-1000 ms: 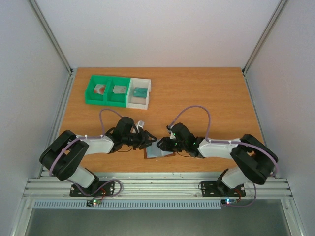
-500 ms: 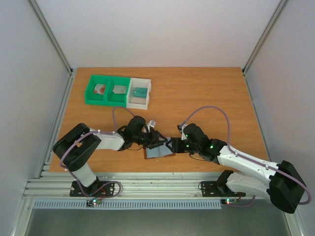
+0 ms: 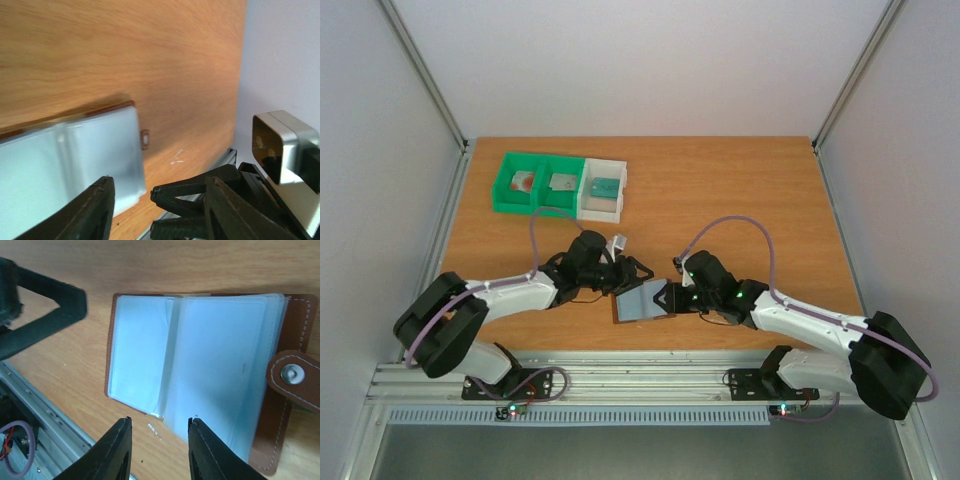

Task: Take the credit cards out of the card holder

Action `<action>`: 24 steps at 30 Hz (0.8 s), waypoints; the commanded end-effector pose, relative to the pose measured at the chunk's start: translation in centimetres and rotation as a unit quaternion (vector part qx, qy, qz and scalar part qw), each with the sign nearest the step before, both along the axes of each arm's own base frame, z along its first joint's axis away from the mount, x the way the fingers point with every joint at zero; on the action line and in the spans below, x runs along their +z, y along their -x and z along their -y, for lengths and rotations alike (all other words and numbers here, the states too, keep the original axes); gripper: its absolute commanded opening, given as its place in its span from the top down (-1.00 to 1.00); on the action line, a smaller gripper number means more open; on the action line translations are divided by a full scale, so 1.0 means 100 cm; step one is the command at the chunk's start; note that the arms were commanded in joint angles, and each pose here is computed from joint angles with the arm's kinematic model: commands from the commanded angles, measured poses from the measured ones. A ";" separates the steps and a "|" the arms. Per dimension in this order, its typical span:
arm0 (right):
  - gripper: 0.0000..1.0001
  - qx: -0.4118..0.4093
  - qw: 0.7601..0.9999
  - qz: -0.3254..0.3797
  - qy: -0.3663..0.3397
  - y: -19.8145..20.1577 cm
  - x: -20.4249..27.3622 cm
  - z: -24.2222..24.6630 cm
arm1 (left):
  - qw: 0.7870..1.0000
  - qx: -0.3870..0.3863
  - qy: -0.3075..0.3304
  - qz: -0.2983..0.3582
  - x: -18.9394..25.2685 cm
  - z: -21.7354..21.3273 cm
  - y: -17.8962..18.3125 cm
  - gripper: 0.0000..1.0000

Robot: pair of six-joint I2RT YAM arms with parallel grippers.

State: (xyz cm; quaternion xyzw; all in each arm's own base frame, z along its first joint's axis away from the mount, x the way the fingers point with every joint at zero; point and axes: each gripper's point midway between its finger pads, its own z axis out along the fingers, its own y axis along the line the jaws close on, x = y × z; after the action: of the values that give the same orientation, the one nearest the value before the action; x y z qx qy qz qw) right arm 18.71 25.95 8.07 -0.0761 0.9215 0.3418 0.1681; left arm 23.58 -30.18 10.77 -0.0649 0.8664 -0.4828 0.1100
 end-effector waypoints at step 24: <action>0.51 -0.014 0.996 -0.050 0.069 0.002 -0.067 0.011 | 0.998 0.025 -0.052 -0.032 -0.049 -0.041 0.012 -0.36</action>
State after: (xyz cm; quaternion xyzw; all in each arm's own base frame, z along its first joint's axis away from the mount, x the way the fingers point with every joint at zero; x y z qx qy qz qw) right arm 19.03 25.89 2.56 -0.0650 0.9427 0.2997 0.1313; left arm 21.93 -25.53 5.84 -0.1010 0.9009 -0.4127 0.0888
